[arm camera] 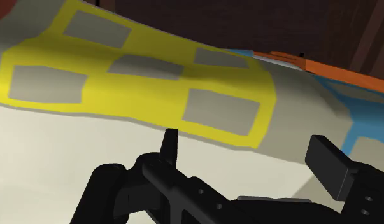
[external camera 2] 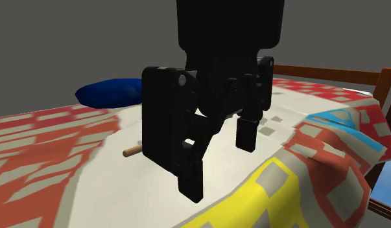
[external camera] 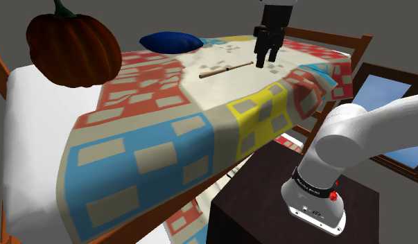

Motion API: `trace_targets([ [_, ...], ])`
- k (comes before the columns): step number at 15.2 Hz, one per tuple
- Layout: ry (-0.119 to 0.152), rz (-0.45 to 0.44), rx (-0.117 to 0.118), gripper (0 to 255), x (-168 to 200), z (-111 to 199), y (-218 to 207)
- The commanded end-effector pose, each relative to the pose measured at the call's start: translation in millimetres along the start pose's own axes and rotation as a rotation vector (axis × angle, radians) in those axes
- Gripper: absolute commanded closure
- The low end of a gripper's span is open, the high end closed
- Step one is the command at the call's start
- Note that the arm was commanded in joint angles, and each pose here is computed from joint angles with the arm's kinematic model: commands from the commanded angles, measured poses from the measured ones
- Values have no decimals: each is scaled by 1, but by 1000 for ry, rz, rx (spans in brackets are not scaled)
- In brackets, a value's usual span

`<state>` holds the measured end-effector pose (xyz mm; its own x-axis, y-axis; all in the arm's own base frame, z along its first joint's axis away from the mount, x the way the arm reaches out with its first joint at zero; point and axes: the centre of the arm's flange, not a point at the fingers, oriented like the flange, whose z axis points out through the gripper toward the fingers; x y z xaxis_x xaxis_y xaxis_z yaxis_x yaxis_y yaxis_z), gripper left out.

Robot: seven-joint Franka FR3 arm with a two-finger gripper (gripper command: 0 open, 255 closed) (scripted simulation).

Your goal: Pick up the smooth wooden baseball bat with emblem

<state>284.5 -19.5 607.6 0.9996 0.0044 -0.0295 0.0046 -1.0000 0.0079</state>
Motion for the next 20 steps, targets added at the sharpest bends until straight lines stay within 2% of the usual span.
trace_targets([
  [1,0,0,0,0,0,0,0],
  [10,25,-375,-8,0,27,31,110],
  [20,52,-791,-16,0,102,62,210],
])
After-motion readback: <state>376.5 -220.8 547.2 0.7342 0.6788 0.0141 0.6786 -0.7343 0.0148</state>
